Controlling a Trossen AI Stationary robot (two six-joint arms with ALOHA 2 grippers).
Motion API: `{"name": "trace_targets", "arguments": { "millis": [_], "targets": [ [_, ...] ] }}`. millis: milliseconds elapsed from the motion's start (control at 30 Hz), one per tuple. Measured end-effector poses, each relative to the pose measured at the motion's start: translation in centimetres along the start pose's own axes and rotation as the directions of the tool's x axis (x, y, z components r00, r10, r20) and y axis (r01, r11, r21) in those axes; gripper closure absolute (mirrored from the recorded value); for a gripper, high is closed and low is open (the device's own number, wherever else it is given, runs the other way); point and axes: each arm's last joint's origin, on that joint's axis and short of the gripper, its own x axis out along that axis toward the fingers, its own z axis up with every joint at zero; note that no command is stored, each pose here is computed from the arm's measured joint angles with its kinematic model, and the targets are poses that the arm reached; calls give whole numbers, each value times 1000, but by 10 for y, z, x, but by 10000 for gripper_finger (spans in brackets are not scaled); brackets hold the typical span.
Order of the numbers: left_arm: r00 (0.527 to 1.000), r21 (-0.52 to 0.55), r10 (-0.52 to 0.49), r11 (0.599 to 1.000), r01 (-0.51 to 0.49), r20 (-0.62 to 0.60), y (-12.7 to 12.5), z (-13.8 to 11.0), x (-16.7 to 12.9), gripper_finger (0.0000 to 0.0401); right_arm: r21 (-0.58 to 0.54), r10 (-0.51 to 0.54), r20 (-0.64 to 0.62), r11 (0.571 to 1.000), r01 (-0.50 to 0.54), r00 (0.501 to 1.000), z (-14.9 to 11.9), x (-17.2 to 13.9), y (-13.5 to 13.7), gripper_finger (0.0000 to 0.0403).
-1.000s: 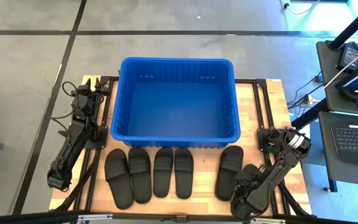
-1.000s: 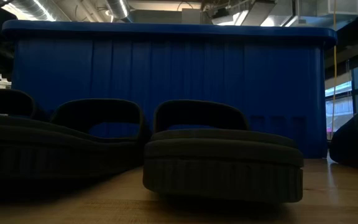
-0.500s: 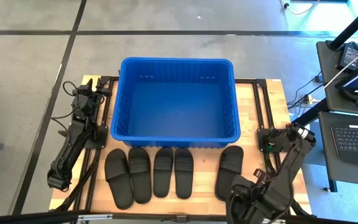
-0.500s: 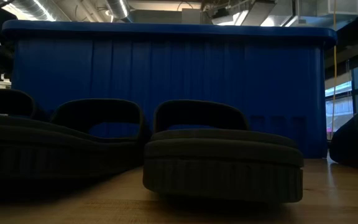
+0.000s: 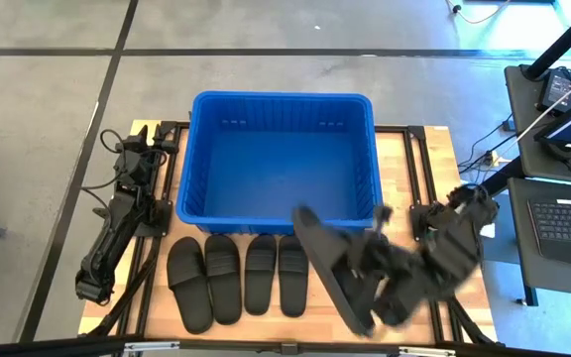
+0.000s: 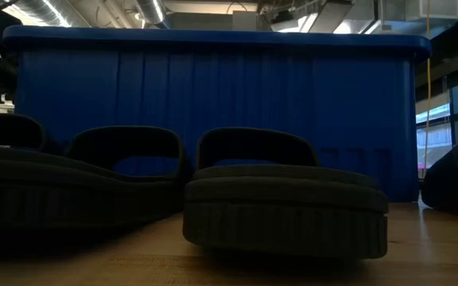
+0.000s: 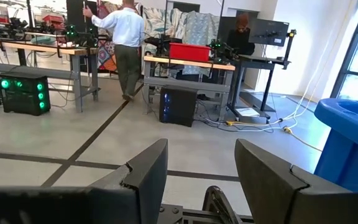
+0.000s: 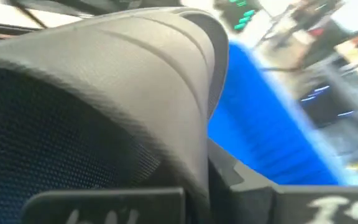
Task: Pick and place slides into bin
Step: Put the black slides into the blue organizer bin
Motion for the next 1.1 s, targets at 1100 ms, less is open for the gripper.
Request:
{"name": "trace_targets", "arguments": {
  "millis": [1100],
  "targets": [
    [1000, 89, 6, 996, -6, 3, 0, 0, 0, 219, -378, -394, -618, 908, 182, 681, -31, 251, -218, 386]
  ]
}}
